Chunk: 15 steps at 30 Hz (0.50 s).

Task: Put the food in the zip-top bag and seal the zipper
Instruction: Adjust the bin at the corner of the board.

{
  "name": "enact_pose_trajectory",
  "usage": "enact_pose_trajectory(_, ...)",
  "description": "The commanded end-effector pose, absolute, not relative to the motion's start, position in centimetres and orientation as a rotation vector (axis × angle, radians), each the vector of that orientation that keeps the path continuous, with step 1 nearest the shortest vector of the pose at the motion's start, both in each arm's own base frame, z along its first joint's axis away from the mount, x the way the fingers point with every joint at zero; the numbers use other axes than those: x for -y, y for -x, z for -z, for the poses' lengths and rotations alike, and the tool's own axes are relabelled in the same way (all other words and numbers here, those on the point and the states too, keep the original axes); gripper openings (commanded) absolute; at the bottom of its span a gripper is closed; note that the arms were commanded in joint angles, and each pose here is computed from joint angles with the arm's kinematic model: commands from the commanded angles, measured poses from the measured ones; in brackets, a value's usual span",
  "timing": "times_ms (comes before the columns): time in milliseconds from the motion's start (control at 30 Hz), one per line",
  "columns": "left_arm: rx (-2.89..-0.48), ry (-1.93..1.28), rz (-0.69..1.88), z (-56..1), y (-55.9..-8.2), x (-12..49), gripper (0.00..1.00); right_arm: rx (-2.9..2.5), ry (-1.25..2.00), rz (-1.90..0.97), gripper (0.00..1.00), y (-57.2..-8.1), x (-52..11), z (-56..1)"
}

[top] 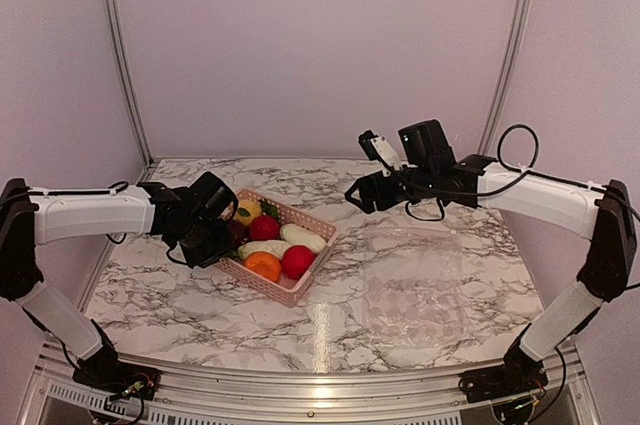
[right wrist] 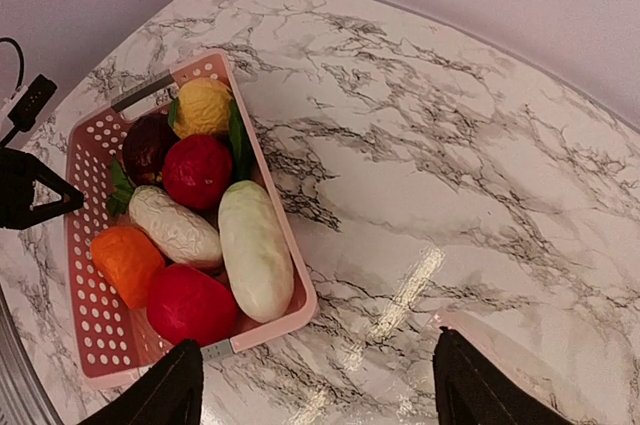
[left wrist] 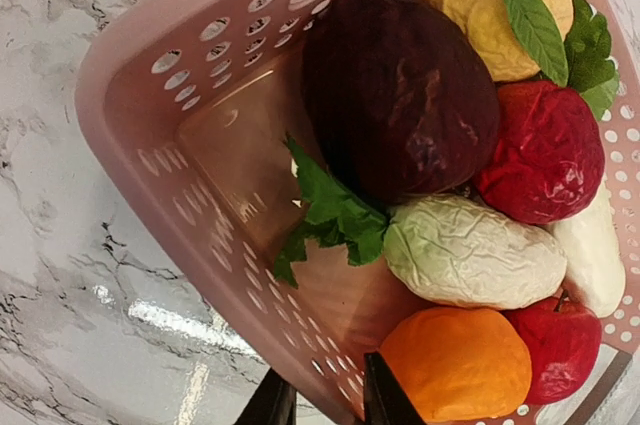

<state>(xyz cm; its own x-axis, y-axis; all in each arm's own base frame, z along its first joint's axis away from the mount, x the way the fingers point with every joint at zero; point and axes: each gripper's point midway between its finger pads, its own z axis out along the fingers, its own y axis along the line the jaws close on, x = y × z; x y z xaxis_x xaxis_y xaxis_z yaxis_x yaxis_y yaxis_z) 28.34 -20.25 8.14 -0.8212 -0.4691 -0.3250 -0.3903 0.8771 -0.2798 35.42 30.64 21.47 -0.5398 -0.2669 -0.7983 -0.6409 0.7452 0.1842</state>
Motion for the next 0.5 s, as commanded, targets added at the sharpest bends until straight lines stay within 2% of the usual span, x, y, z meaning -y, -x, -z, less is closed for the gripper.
enact_pose_trajectory(0,-2.688,0.593,0.268,-8.1,-29.1,20.2,0.21,-2.134,0.669,-0.585,0.76,-34.8,-30.1,-22.1)
enact_pose_trajectory(267,-2.71,0.415,0.22,-8.4,-33.1,17.6,0.17,-2.138,0.664,-0.579,0.75,-34.5,-29.7,-21.7)
enact_pose_trajectory(467,-2.665,0.092,0.147,-9.5,-37.2,16.0,0.07,-2.142,0.667,-0.595,0.75,-34.4,-30.0,-21.7)
